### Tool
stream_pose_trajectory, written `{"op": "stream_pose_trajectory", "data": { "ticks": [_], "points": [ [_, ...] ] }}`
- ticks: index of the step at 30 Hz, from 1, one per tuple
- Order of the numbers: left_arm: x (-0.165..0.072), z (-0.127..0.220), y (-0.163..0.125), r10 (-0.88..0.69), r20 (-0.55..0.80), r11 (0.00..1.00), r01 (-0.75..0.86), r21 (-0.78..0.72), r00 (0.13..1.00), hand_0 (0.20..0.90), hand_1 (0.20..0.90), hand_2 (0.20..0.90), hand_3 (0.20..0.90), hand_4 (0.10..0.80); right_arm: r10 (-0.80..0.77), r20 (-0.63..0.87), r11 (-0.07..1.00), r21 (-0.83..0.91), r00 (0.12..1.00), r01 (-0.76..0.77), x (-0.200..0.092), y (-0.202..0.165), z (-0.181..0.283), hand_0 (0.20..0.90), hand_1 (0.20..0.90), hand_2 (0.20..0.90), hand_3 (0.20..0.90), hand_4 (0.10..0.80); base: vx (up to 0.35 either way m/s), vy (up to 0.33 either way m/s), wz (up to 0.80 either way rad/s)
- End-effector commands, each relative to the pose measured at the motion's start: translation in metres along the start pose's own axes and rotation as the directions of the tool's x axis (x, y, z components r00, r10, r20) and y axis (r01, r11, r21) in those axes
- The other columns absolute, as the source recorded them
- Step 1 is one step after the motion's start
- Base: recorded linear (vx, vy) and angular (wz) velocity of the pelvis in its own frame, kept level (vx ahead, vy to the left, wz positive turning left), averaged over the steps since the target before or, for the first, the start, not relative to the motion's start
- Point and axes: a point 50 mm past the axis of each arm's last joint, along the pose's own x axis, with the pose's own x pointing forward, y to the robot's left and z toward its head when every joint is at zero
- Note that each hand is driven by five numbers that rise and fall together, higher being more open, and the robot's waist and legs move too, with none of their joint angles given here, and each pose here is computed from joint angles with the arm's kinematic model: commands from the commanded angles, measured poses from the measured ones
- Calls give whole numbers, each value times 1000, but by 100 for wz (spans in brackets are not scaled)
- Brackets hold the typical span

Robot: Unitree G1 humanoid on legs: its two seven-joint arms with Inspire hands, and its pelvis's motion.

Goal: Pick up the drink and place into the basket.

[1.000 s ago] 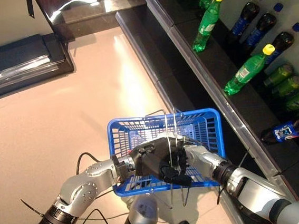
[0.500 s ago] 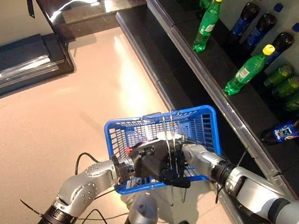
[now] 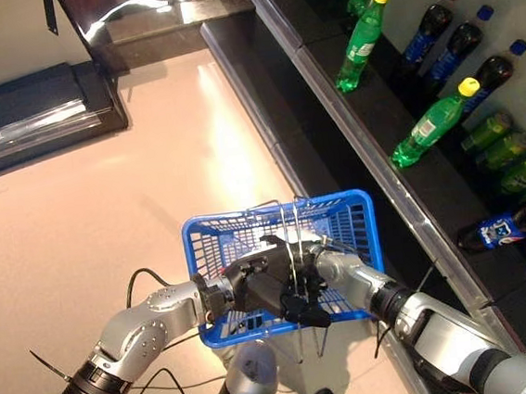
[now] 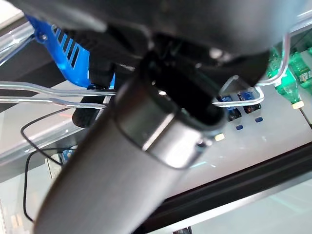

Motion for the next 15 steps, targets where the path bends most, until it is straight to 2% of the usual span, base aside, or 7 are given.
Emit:
{"op": "stream_pose_trajectory", "data": {
  "ticks": [1,11,15],
  "points": [
    [9,87,-94,-549,603,825,492,279,578,300,300,300,200,100,-40,65,998,42,997,37,0,10,12,900,900,900,900,800,-29,27,-12],
    [7,94,-75,-386,711,915,344,211,588,300,300,300,200,100,-157,110,971,198,981,133,-9,5,10,900,900,900,900,800,-21,17,-23],
    [0,94,-55,-233,776,966,230,116,587,300,300,300,200,100,-218,121,930,325,968,169,-21,0,8,900,900,900,900,800,-26,27,-26]
  ]
}}
